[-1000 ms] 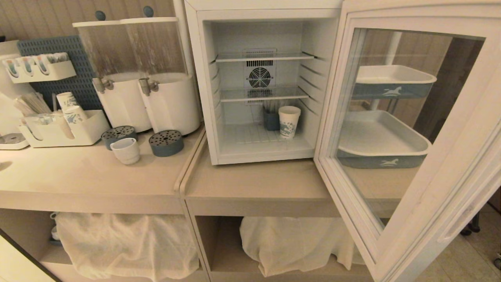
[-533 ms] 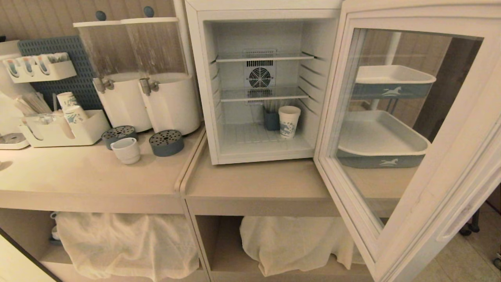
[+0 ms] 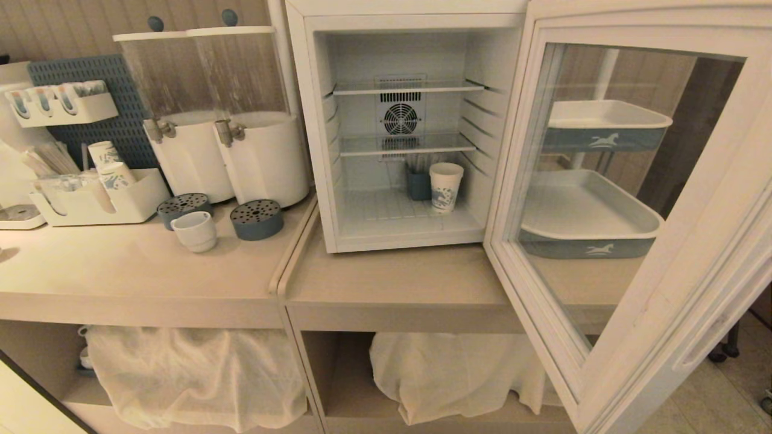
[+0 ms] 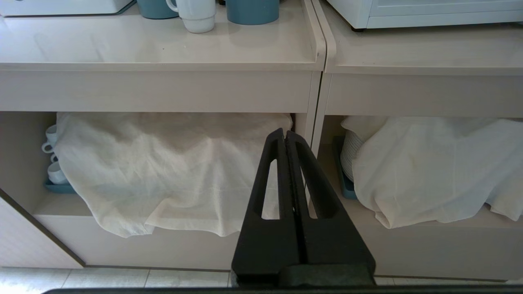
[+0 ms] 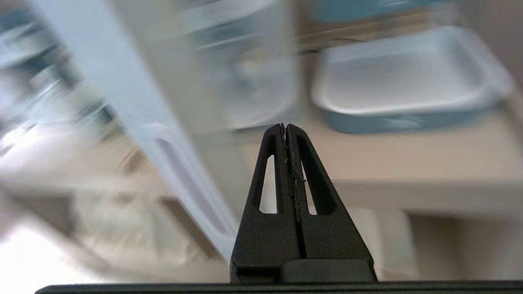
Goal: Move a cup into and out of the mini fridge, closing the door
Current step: Close the freezer door
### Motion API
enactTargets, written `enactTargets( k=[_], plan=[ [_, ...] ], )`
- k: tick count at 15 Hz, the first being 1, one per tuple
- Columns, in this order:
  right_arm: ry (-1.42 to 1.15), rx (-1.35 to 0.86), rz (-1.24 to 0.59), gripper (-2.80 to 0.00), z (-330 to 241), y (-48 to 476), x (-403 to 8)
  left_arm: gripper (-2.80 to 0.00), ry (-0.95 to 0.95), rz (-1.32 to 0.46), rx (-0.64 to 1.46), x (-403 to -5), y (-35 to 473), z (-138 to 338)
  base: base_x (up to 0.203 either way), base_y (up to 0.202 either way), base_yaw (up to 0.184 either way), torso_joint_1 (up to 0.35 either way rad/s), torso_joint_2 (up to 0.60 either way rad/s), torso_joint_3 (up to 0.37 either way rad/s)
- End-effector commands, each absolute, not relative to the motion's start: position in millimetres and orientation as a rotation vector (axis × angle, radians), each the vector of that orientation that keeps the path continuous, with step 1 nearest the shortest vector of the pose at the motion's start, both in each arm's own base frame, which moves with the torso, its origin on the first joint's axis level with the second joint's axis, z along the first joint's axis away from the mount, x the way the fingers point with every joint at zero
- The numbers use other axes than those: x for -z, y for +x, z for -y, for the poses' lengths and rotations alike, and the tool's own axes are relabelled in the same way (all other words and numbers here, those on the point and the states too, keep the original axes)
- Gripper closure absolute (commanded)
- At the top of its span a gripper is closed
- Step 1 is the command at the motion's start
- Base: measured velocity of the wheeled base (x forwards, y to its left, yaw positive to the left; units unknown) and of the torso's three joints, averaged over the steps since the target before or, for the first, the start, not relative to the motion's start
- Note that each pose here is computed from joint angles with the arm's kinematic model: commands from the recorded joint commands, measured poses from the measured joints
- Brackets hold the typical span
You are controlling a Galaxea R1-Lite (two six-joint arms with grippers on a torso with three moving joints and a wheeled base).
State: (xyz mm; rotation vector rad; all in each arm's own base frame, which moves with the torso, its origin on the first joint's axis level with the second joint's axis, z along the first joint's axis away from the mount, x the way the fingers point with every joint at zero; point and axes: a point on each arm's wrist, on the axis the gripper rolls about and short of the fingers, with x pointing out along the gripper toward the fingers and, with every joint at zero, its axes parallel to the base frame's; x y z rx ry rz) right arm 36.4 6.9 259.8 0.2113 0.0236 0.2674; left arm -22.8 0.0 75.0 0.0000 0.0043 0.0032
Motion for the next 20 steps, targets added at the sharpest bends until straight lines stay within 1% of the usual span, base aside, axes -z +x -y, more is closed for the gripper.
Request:
enactTargets(
  k=[1, 4, 8, 12, 14, 20],
  plan=[
    [0.191, -0.358, -0.071, 0.00, -11.7, 74.1, -262.8, 0.00, 0.000, -0.005, -0.005, -75.0, -22.8, 0.0, 0.000, 0.000, 0.000, 0.000, 0.00, 0.000],
    [0.159, -0.448, -0.020, 0.00, -7.0, 98.6, -269.3, 0.00, 0.000, -0.005, -0.005, -75.0, -22.8, 0.0, 0.000, 0.000, 0.000, 0.000, 0.00, 0.000],
    [0.132, -0.493, -0.005, 0.00, 27.4, 109.3, -269.1, 0.00, 0.000, -0.006, -0.003, -74.6, -22.7, 0.0, 0.000, 0.000, 0.000, 0.000, 0.00, 0.000],
    [0.136, -0.881, -0.062, 0.00, 63.3, 134.1, -253.3, 0.00, 0.000, -0.005, -0.005, -75.0, -22.8, 0.0, 0.000, 0.000, 0.000, 0.000, 0.00, 0.000],
    [0.159, -0.956, -0.083, 0.00, 69.2, 151.6, -247.9, 0.00, 0.000, -0.006, -0.005, -74.6, -22.7, 0.0, 0.000, 0.000, 0.000, 0.000, 0.00, 0.000],
    [0.190, -1.190, -0.133, 0.00, 48.3, 207.4, -243.4, 0.00, -0.003, -0.005, -0.006, -75.0, -22.8, 0.0, 0.000, 0.000, 0.000, 0.000, 0.00, 0.000]
  ],
)
